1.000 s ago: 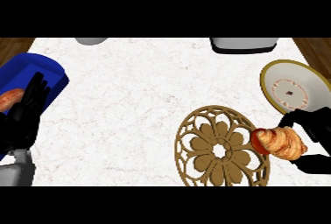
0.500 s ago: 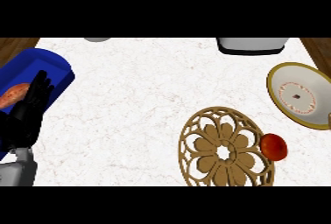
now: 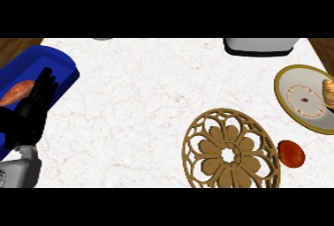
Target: Pick the croissant from the placemat and place it in the bowl
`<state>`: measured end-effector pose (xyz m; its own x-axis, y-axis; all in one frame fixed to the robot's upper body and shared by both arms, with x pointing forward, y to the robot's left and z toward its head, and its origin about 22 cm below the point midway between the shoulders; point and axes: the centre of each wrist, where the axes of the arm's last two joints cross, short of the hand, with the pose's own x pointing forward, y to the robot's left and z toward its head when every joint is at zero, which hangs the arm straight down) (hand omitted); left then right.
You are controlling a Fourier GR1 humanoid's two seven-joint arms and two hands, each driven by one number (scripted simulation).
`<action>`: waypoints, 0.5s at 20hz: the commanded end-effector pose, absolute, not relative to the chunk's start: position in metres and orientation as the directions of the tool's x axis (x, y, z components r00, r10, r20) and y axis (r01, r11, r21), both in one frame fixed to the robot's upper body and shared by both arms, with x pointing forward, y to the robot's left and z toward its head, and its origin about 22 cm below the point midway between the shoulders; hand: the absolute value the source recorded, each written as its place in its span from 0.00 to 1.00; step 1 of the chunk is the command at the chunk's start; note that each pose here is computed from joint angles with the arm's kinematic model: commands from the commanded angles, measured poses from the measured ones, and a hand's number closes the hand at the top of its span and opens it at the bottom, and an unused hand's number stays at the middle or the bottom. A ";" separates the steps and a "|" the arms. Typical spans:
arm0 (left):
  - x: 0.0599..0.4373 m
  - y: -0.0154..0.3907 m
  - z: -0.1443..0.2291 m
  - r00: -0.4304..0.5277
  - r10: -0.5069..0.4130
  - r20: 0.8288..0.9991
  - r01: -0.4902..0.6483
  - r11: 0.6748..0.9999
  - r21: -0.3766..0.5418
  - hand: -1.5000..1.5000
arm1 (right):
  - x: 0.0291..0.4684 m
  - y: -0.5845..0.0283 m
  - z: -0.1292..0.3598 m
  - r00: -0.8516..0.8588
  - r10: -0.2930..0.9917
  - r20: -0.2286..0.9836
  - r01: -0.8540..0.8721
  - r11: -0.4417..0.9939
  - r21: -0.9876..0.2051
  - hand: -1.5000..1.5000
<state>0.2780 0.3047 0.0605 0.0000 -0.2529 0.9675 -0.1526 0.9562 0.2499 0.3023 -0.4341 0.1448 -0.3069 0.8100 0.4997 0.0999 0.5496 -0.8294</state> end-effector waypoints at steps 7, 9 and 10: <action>0.283 0.318 0.063 -0.011 -0.243 0.970 -0.113 0.964 0.240 0.50 | 0.361 -0.461 0.120 -0.285 0.811 0.511 0.113 0.558 -0.822 1.00; 0.275 0.290 0.070 -0.005 -0.240 0.971 -0.113 0.965 0.238 0.50 | 0.370 -0.451 0.106 -0.294 0.802 0.520 0.093 0.565 -0.820 1.00; 0.294 0.291 0.051 0.004 -0.244 0.970 -0.137 0.961 0.242 0.50 | 0.375 -0.450 0.111 -0.292 0.814 0.501 0.116 0.550 -0.827 1.00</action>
